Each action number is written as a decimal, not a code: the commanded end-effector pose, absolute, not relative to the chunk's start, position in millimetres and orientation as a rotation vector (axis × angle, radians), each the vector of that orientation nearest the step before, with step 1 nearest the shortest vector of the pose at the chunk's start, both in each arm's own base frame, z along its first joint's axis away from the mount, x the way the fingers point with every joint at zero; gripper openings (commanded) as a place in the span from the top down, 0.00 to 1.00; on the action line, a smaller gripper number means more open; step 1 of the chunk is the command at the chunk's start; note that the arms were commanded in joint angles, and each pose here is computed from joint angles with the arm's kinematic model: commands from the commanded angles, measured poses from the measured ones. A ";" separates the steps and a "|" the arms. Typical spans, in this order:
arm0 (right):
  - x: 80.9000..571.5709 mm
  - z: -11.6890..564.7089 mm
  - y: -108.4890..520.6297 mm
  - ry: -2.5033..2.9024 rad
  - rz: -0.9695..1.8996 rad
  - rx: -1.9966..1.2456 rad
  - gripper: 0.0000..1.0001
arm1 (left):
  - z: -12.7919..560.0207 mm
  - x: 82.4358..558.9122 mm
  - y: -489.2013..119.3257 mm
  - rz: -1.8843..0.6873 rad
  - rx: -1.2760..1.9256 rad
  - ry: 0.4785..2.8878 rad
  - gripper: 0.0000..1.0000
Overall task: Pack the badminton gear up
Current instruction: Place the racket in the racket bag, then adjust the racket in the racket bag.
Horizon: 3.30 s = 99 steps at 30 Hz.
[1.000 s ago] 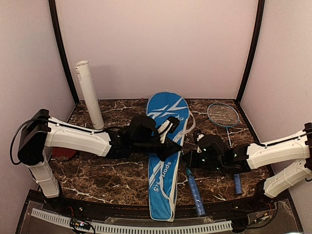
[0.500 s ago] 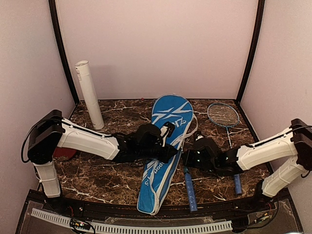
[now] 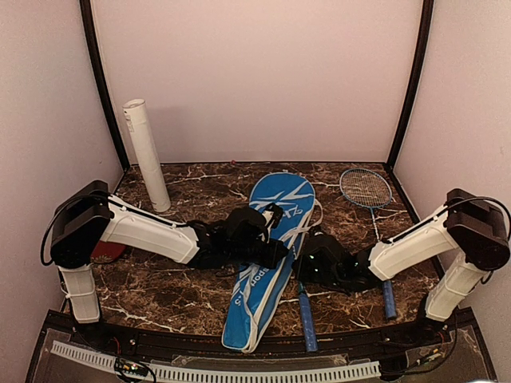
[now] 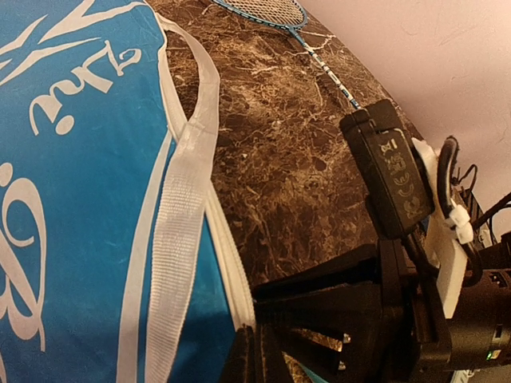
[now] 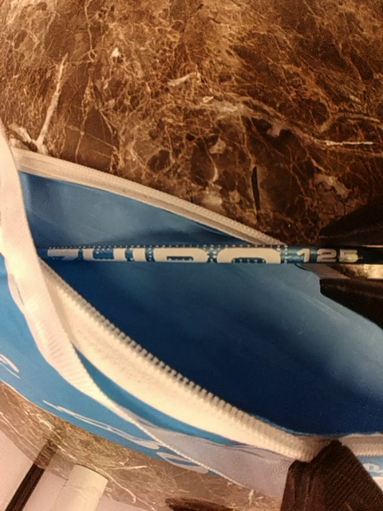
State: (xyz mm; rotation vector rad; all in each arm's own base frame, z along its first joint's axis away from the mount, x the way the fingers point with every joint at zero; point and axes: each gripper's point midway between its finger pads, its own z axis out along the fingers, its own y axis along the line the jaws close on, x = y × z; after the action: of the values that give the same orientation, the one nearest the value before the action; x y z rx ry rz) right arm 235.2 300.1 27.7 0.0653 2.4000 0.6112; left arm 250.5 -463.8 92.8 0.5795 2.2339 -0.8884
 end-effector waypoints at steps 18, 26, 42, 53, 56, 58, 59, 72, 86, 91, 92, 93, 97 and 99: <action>189.8 59.2 261.9 2.421 0.704 -0.057 0.43 | 102.0 253.9 -460.7 -0.879 0.564 2.236 1.00; 139.7 54.4 264.0 2.528 0.858 -0.185 0.43 | 104.0 253.5 -460.6 -0.884 0.559 2.236 1.00; 101.7 45.3 271.0 2.566 1.099 -0.225 0.46 | 105.4 252.5 -458.5 -0.886 0.556 2.237 1.00; 76.7 29.0 291.4 2.695 1.202 -0.304 0.55 | 105.8 252.4 -458.3 -0.890 0.551 2.236 1.00; 76.5 23.8 295.6 2.730 1.174 -0.318 0.61 | 105.1 252.0 -458.4 -0.891 0.554 2.237 1.00; 77.0 25.6 300.7 2.730 1.180 -0.332 0.67 | 105.3 252.1 -458.2 -0.890 0.552 2.238 1.00; 77.8 28.6 304.7 2.721 1.191 -0.342 0.71 | 104.7 252.1 -458.2 -0.889 0.553 2.239 1.00; 95.5 75.4 351.0 2.570 1.345 -0.378 0.82 | 106.4 250.9 -462.4 -0.924 0.543 2.237 1.00; 128.9 71.4 368.5 2.531 1.309 -0.292 0.82 | 99.3 247.4 -461.7 -0.891 0.562 2.259 0.99; 128.5 66.7 363.0 2.546 1.299 -0.256 0.82 | 113.5 250.4 -452.5 -0.818 0.578 2.244 0.76; 128.5 65.6 361.8 2.550 1.295 -0.250 0.82 | 118.1 250.0 -450.1 -0.807 0.582 2.238 0.73; 128.3 64.8 361.2 2.553 1.293 -0.245 0.82 | 122.6 248.8 -447.6 -0.797 0.585 2.234 0.69; 129.1 62.9 360.5 2.559 1.289 -0.229 0.82 | 130.7 235.3 -435.5 -0.746 0.603 2.248 0.60; 129.3 61.7 360.2 2.561 1.288 -0.219 0.81 | 128.9 225.4 -429.6 -0.733 0.606 2.274 0.56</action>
State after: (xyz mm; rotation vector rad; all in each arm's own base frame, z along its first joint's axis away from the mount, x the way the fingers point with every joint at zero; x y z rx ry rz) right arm 118.7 352.7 50.1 -0.2464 2.6345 1.2493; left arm 240.2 -442.3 102.4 0.5964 2.2865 -0.7592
